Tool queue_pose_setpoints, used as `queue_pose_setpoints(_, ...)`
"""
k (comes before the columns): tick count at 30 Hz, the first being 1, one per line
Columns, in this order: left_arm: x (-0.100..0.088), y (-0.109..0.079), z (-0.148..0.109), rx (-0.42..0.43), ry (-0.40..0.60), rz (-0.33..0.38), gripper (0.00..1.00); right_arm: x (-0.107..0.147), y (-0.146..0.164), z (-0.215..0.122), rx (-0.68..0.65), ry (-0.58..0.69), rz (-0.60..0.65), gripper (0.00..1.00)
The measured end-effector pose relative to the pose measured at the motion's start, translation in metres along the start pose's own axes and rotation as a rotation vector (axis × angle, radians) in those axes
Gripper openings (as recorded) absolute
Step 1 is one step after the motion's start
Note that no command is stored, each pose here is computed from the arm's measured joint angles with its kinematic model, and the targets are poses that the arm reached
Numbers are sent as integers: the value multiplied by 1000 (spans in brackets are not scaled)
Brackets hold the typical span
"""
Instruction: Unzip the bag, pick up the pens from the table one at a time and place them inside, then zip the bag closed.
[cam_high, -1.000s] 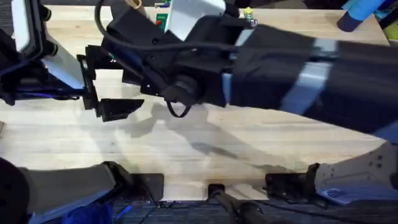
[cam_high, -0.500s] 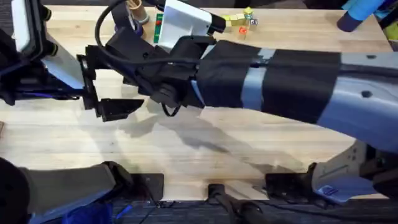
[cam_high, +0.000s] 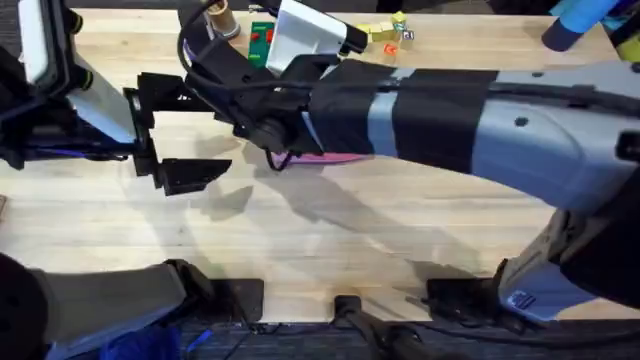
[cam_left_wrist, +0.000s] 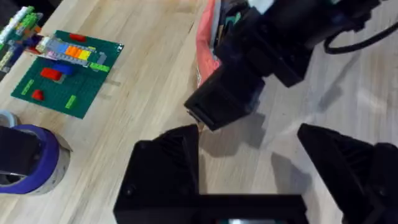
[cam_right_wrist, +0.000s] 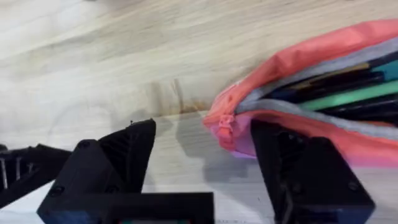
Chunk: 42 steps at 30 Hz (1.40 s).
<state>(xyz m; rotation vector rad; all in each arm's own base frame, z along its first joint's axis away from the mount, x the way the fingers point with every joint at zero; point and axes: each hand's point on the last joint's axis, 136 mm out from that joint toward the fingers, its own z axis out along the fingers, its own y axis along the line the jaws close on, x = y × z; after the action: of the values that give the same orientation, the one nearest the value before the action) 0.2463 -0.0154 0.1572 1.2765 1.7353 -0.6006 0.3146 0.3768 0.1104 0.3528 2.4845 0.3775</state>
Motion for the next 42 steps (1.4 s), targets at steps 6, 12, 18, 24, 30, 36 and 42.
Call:
queue_pose_setpoints(6, 0, 0, 0, 0, 0, 0, 993, 0, -3, 3, 13, 1, 0, 690)
queue_pose_setpoints(12, 0, 0, 0, 0, 0, 0, 993, 0, -7, 5, 25, 1, -2, 490)
queue_pose_setpoints(18, 0, 0, 0, 0, 0, 0, 993, 0, -9, 6, 32, 0, -3, 172)
queue_pose_setpoints(24, 0, 0, 0, 0, 0, 0, 993, 0, -10, 6, 35, 1, -5, 37)
queue_pose_setpoints(30, 0, 0, 0, 0, 0, 0, 993, 0, -10, 6, 35, 1, -5, 29)
queue_pose_setpoints(36, 0, 0, 0, 0, 0, 0, 993, -1, -9, 5, 33, 1, -5, 31)
queue_pose_setpoints(42, 0, 0, 0, 0, 0, 0, 993, -3, -8, -3, 18, 4, 1, 31)
